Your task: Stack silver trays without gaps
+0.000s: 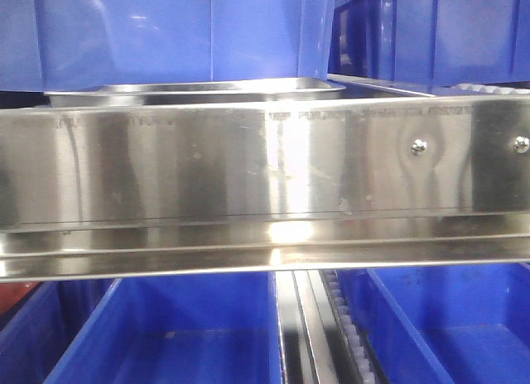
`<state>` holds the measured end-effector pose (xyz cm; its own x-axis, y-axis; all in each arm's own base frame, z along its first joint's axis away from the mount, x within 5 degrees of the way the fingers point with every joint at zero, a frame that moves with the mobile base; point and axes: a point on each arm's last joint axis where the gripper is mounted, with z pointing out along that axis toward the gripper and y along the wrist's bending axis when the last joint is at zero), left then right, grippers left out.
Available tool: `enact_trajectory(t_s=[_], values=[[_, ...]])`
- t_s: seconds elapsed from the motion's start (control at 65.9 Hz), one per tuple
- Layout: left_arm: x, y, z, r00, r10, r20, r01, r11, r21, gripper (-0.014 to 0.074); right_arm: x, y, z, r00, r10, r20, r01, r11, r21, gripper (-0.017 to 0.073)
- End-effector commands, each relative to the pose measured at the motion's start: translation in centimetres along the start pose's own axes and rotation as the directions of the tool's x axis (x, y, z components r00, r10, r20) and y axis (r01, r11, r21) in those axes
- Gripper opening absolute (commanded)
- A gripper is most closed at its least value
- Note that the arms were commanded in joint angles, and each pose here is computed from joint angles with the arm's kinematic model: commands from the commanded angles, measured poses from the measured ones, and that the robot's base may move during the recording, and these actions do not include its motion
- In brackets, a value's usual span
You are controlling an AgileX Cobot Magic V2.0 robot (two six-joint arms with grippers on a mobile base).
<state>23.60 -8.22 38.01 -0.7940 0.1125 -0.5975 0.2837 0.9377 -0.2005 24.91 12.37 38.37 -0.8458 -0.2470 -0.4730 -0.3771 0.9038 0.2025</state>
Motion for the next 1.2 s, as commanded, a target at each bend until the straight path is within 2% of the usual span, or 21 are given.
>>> enact_trajectory(t_s=[0.0, 0.121, 0.273, 0.379, 0.607, 0.638, 0.683, 0.759, 0.789, 0.85, 1.063, 1.184], values=[[-0.8, -0.6, 1.4, 1.0, 0.025, -0.011, -0.025, 1.0, -0.015, -0.0001, -1.3, 0.5, 1.5, 0.999, -0.006, 0.034, 0.005, 1.0, 0.01, -0.0054], [-1.5, -1.8, 3.7, 0.996, 0.062, -0.067, -0.065, 0.997, -0.034, -0.0001, -2.9, 0.7, 2.7, 0.999, -0.005, 0.051, 0.005, 1.0, 0.006, -0.0054], [-2.4, -2.7, 5.7, 0.991, 0.105, -0.08, -0.112, 0.99, -0.088, -0.0001, -5.0, 0.7, 3.9, 0.997, -0.011, 0.077, 0.01, 1.0, 0.015, -0.0053], [-2.9, -2.8, 6.8, 0.993, 0.078, -0.085, -0.087, 0.99, -0.11, -0.0001, -6.2, 0.5, 5.6, 0.998, -0.018, 0.058, 0.016, 0.999, 0.035, -0.0052], [-3.1, -2.6, 8.6, 0.991, 0.078, -0.11, -0.091, 0.989, -0.12, -0.0001, -6.9, 0.2, 8.0, 1.0, -0.012, 0.029, 0.011, 0.999, 0.04, -0.0045], [-3.1, -2.5, 8.7, 0.991, 0.072, -0.111, -0.086, 0.988, -0.127, -0.0001, -7.0, 0.2, 8.2, 1.0, -0.011, 0.03, 0.01, 0.999, 0.04, -0.0008], [-3.1, -2.4, 9.0, 0.991, 0.066, -0.118, -0.082, 0.987, -0.137, 0.0011, -7.1, 0.2, 8.4, 0.999, -0.009, 0.032, 0.008, 0.999, 0.038, 0.0098], [-3.1, -2.3, 9.4, 0.992, 0.042, -0.117, -0.06, 0.986, -0.154, 0.0061, -7.2, 0.2, 8.8, 0.999, -0.006, 0.035, 0.005, 0.999, 0.033, 0.033], [-3.2, -2.3, 9.5, 0.993, 0.036, -0.115, -0.054, 0.986, -0.156, 0.0088, -7.2, 0.1, 8.9, 0.999, -0.006, 0.039, 0.004, 0.999, 0.033, 0.0448], [-3.2, -2.3, 9.8, 0.993, 0.033, -0.112, -0.05, 0.987, -0.155, 0.0154, -7.3, 0.1, 9.0, 0.999, -0.005, 0.047, 0.003, 1.0, 0.031, 0.0583], [-3.4, -2.5, 10.6, 0.995, 0.018, -0.099, -0.031, 0.991, -0.131, 0.0402, -7.3, 0.4, 9.8, 0.999, 0.023, 0.03, -0.023, 1.0, -0.008, 0.0566], [-3.5, -3.1, 10.7, 0.997, 0.029, -0.075, -0.037, 0.993, -0.112, 0.0467, -7.3, 0.5, 10.6, 0.999, 0.043, 0.008, -0.043, 0.999, -0.033, 0.0566]])
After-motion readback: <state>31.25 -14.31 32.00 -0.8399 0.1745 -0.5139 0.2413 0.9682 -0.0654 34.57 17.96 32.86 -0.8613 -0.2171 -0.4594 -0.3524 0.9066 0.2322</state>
